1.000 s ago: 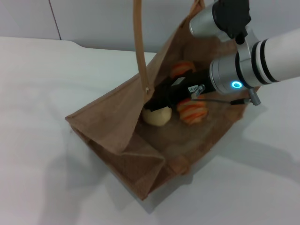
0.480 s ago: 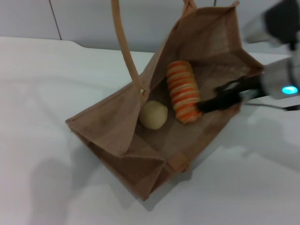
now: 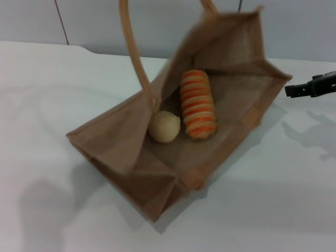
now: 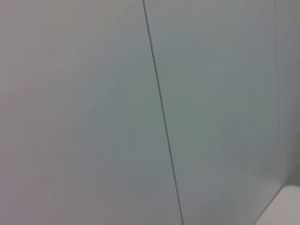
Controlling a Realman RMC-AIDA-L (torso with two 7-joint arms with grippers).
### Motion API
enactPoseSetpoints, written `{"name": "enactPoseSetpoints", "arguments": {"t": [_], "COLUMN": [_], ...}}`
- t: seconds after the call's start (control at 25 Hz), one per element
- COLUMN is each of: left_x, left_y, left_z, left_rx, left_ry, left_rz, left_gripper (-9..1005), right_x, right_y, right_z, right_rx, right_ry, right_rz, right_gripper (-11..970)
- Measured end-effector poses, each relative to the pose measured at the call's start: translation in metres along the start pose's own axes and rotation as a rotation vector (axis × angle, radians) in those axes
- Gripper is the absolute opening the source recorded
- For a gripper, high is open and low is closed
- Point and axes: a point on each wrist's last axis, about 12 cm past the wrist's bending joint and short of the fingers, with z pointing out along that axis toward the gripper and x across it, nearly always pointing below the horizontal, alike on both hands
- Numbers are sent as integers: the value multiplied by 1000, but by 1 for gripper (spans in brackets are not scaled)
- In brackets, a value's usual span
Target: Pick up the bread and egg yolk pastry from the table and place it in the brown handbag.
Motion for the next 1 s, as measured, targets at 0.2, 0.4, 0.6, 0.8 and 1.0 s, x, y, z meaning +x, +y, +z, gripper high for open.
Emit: {"name": "enactPoseSetpoints", "arguments": {"t": [0.2,0.4,0.6,0.8,1.0], "left_x": [6,13,35,71,107], "left_y": [1,2,7,15,14], "left_z": [2,3,-5,-7,3], "left_rx": [36,104,68,-44,-130], "left_ry": [-36,-82,-172,-262,-280], "left_rz": [-80,-136,-101,-99,-67], "left_gripper": [250,352,650,848,878], "right_x": [-6,-8,-11,-10,0], "right_y": [4,4,6,10,32], "right_z": [2,2,5,11,32], "right_rx": [-1,-1,5,54,251], "right_ry": [-24,-41,-126,-327,-501], "right_rz": [-8,-4,10,-17,-143], "right_gripper": [831,832,832,833,833]}}
